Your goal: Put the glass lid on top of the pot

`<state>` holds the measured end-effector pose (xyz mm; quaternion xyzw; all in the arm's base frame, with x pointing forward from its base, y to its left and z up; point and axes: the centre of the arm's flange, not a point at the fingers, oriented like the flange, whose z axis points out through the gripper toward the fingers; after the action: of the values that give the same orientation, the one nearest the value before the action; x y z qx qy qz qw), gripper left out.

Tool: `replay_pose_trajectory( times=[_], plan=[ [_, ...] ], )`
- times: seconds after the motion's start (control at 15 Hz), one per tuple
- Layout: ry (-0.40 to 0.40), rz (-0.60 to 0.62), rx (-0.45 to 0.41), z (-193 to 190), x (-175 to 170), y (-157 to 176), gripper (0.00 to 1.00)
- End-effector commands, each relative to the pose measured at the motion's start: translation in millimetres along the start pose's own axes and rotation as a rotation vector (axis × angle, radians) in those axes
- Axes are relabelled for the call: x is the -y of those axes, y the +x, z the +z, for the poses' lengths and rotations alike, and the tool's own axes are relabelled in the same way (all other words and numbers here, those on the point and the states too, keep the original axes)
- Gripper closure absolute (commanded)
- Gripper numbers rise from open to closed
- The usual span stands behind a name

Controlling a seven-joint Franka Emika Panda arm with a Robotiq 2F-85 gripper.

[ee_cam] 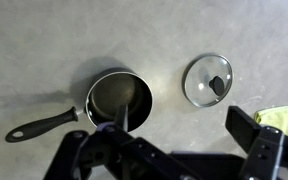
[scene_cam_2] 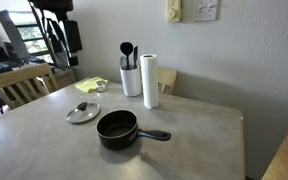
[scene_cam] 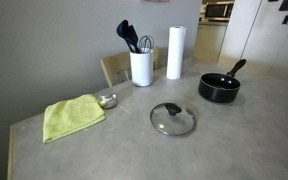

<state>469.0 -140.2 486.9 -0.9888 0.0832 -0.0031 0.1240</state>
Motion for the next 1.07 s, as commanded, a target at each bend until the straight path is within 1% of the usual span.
replay_pose_trajectory(
  times=[0.0,0.2,0.4,0.47,0.6,0.8,0.87,1.0],
  plan=[
    [0.029,-0.042,0.019,36.9,30.0,46.1,0.0],
    [0.055,-0.101,0.058,69.0,68.8,78.0,0.0],
    [0.062,-0.17,0.084,103.9,110.6,105.9,0.0],
    [0.048,-0.129,0.078,91.4,97.5,74.1,0.0],
    [0.046,-0.157,0.095,108.7,114.3,88.1,0.0],
    [0.045,-0.16,0.095,111.1,114.6,94.2,0.0],
    [-0.009,-0.107,0.087,111.7,114.7,92.3,0.0],
    [-0.021,-0.092,0.072,128.2,126.8,101.0,0.0]
  ],
)
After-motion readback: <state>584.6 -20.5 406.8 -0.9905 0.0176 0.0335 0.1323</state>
